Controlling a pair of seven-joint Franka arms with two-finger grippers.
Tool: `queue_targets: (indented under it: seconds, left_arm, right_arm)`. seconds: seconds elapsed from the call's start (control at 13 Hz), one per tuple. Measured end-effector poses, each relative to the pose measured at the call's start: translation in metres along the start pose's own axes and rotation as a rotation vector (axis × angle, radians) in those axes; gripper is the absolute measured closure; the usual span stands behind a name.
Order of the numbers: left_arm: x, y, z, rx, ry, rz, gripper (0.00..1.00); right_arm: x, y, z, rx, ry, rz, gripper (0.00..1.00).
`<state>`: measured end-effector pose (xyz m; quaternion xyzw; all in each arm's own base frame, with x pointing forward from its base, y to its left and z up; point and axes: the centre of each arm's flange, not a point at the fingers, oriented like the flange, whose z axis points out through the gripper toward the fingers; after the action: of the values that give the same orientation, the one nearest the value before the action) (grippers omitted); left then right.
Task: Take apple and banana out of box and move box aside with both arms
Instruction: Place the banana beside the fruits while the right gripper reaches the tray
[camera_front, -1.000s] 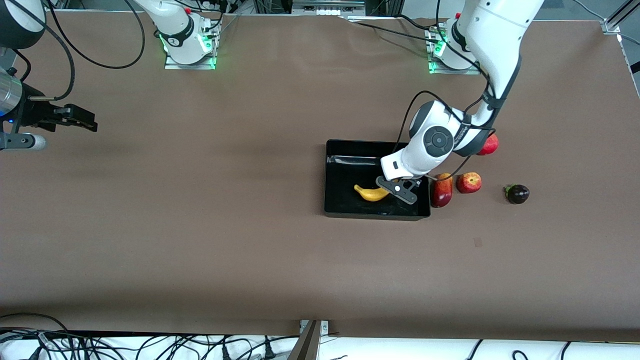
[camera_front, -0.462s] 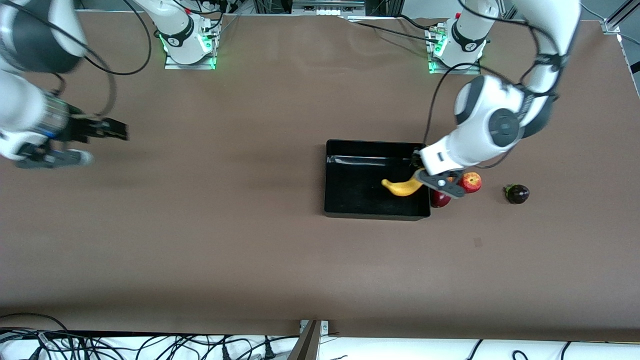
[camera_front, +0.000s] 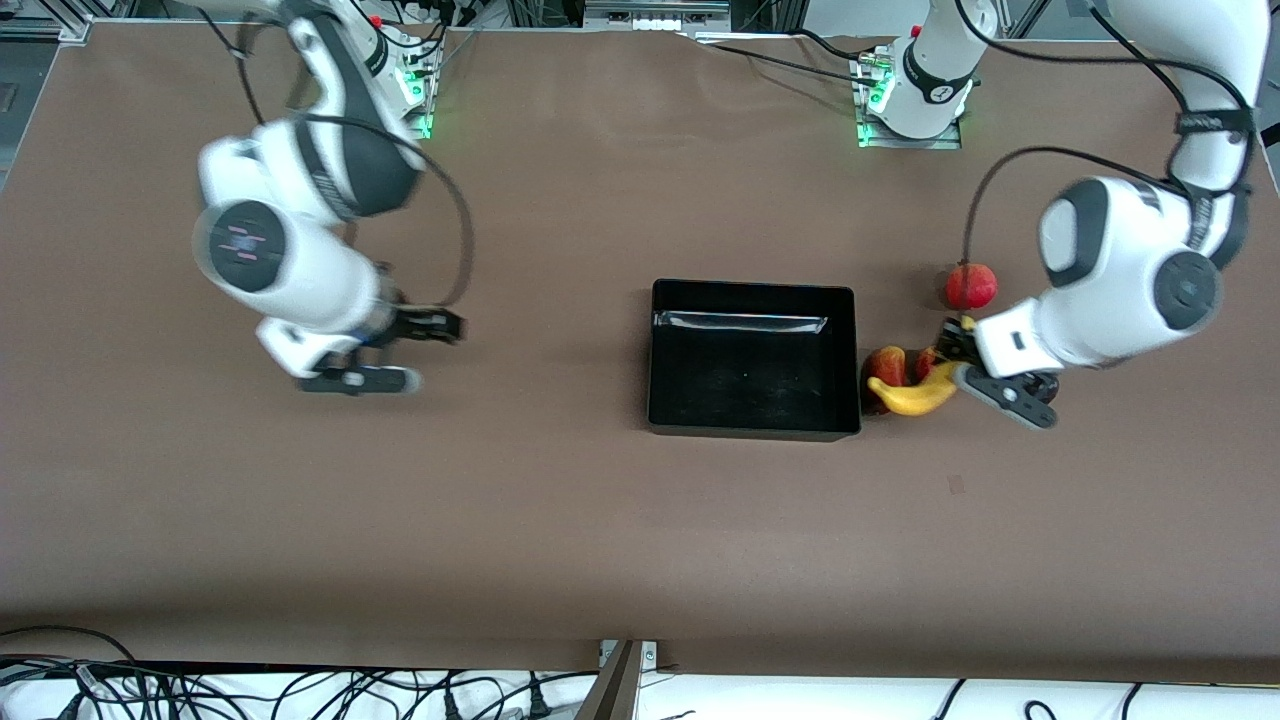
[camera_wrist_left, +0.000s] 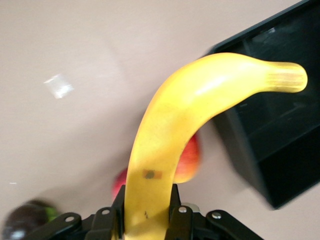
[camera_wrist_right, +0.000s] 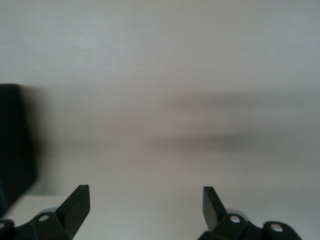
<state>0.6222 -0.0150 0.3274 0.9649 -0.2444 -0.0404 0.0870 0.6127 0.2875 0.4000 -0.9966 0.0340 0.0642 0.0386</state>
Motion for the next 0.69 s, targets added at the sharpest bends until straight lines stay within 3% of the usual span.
queue_targets:
  seconds: [0.15, 0.38, 0.54, 0.69]
  left_arm:
    - [-0.002, -0.051, 0.025, 0.021, 0.004, -0.006, 0.65]
    - [0.019, -0.089, 0.073, 0.060, 0.035, -0.024, 0.65]
    - [0.036, -0.102, 0.098, 0.095, 0.074, -0.020, 0.65]
    - [0.045, -0.107, 0.117, 0.121, 0.101, -0.016, 0.65]
  right_arm:
    - [-0.003, -0.063, 0.031, 0.071, 0.032, 0.084, 0.00]
    - [-0.034, -0.149, 0.089, 0.129, 0.084, 0.191, 0.00]
    - [-0.059, -0.192, 0.138, 0.152, 0.112, 0.183, 0.00]
    - [-0.066, -0.206, 0.181, 0.151, 0.131, 0.165, 0.07]
